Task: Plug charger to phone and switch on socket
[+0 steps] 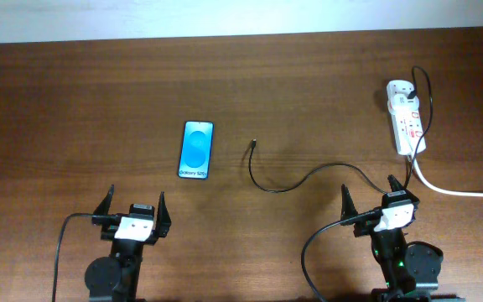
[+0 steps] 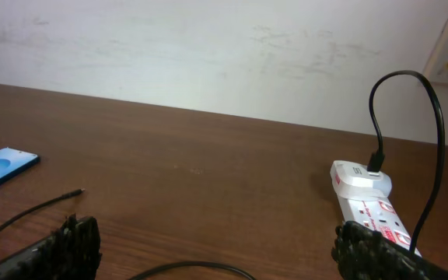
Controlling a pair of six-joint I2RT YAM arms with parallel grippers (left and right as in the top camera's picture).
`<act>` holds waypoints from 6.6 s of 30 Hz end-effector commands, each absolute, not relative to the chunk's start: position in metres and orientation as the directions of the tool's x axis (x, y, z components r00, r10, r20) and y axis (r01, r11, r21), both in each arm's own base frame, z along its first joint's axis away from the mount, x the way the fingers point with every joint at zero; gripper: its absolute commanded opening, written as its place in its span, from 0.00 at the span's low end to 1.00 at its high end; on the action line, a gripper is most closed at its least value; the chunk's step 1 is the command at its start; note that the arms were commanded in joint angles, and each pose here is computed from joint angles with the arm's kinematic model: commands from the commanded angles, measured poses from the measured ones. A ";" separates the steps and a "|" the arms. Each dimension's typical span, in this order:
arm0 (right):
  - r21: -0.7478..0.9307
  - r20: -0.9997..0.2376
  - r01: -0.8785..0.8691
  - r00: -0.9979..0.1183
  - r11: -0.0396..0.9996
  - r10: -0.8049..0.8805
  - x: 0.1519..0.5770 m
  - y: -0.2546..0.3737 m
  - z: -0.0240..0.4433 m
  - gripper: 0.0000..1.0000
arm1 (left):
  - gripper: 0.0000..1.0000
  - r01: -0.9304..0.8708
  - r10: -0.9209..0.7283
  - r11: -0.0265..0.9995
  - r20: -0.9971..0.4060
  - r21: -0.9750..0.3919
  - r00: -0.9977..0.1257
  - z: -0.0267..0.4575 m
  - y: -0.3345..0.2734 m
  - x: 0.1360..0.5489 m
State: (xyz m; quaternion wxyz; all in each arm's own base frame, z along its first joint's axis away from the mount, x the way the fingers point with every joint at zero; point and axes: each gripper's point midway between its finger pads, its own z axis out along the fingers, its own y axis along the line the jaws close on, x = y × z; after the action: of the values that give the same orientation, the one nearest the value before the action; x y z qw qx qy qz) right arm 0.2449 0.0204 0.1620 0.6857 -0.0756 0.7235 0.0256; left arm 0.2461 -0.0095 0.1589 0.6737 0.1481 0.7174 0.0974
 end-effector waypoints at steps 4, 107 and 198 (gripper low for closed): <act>-0.057 -0.996 -0.136 -0.054 0.989 -0.065 0.245 0.019 0.159 0.98 | 0.99 0.066 0.344 0.938 -0.937 0.341 -0.054 0.158 -0.006 0.246; -0.057 -0.996 -0.137 -0.053 0.989 -0.065 0.245 0.019 0.160 0.99 | 0.99 0.108 0.344 0.935 -0.939 0.339 -0.031 0.160 -0.014 0.245; 0.364 -0.532 -0.176 -0.845 0.914 0.049 0.332 0.085 0.207 0.99 | 0.72 0.116 0.113 0.992 -0.067 -0.057 -0.991 0.010 -0.127 0.418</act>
State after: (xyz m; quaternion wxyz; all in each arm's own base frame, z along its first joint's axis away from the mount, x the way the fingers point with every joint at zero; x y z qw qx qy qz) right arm 0.3288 0.0834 0.2005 0.2686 -0.0324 0.9405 0.2055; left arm 0.4089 -0.1179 0.0024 0.0279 0.0543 0.9981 -0.0109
